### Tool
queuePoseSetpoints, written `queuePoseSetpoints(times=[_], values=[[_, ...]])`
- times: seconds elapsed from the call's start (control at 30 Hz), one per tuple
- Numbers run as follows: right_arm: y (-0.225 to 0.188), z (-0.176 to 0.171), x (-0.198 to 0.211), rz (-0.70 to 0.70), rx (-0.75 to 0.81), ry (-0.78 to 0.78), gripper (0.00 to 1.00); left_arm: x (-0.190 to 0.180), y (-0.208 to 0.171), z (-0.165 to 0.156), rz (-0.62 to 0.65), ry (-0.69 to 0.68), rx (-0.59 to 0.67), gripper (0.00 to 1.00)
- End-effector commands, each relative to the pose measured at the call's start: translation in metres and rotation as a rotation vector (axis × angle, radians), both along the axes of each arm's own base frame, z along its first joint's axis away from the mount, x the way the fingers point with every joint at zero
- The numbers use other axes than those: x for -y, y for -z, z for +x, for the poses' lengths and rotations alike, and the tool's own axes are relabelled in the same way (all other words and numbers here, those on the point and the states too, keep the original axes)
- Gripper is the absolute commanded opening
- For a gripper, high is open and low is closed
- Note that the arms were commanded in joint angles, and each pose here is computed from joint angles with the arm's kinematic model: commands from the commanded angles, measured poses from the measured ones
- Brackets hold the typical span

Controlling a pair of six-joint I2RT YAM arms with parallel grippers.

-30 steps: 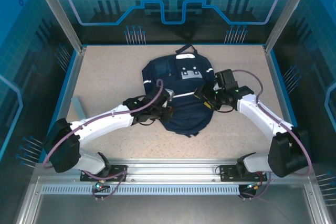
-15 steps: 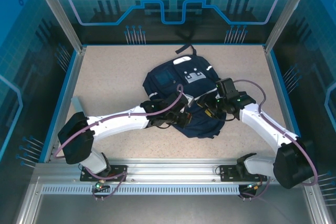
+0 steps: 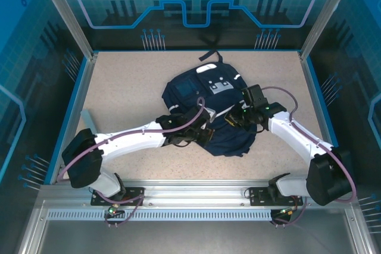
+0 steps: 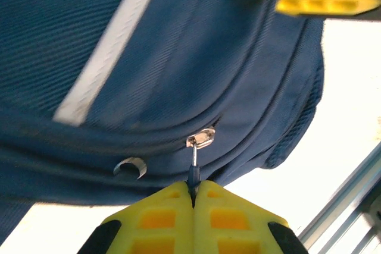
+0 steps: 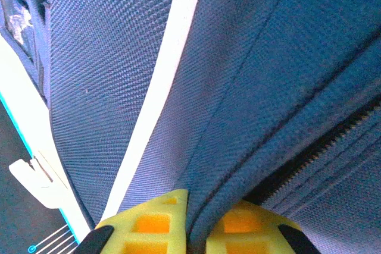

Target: Pack books, pencil case, and school supplies into a backpack

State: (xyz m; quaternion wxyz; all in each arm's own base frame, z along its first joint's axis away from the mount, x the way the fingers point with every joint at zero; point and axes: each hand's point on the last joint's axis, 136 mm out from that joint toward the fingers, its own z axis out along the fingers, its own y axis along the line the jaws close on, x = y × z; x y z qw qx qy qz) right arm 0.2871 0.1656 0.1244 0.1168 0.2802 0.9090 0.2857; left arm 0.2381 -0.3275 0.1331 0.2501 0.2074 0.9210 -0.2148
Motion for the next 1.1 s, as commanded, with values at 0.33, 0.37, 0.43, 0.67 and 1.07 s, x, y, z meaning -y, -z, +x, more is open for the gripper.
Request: queuePoseSetpoints(times=[0.33,0.37,0.43,0.67,1.07], values=[[-0.004,0.005,0.01,-0.07,0.017,-0.008,0.08,-0.081,-0.002,0.036,0.095,-0.233,0.076,0.0],[-0.004,0.005,0.01,-0.07,0.016,-0.009,0.08,-0.083,-0.001,0.04,0.106,-0.245,0.076,0.0],[-0.005,0.003,0.01,-0.071,0.016,-0.013,0.08,-0.087,0.002,0.051,0.12,-0.279,0.072,0.0],[-0.006,-0.001,0.01,-0.065,0.019,-0.018,0.08,-0.093,0.008,0.088,0.117,-0.329,0.066,0.0],[-0.002,0.003,-0.035,0.057,0.013,-0.102,0.07,-0.119,0.017,0.122,0.108,-0.461,-0.012,0.1]])
